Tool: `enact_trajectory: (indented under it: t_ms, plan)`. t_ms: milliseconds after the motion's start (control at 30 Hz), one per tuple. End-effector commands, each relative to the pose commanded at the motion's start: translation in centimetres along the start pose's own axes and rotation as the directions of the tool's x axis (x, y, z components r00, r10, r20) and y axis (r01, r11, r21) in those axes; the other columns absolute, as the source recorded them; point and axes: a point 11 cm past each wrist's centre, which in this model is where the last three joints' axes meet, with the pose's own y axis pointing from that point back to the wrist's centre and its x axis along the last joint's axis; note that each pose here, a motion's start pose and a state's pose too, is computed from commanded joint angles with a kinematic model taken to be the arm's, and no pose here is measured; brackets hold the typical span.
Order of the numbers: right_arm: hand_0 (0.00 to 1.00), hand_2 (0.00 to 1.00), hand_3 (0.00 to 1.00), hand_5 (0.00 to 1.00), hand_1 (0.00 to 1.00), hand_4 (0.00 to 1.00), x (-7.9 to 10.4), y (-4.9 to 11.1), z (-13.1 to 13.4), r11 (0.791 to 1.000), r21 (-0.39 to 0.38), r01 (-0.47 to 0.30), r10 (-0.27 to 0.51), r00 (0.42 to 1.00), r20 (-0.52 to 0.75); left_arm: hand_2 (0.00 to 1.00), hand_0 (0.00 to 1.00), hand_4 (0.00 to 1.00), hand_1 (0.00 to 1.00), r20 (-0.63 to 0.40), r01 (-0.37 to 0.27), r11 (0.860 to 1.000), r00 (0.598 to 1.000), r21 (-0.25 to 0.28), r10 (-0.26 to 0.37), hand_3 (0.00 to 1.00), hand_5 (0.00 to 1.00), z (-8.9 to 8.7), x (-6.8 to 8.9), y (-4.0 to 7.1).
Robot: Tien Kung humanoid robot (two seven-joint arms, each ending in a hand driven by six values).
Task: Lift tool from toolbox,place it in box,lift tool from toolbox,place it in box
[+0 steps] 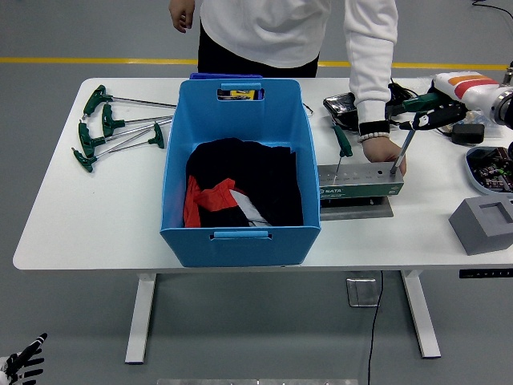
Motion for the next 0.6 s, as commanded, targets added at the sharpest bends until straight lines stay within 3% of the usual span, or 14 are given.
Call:
enact_trajectory:
  t_ms: [600]
  plan:
    - [0.011, 0.002, 0.002, 0.8, 0.002, 0.998, 1.7, 0.5, -0.8, 0.994, 0.059, -0.09, 0.087, 0.995, 0.052, 0.73, 0.731, 0.817, 0.691, 0.008, 0.001, 1.0, 1.0, 0.007, -0.001, 0.728, 0.671, -0.3, -0.1, 0.0]
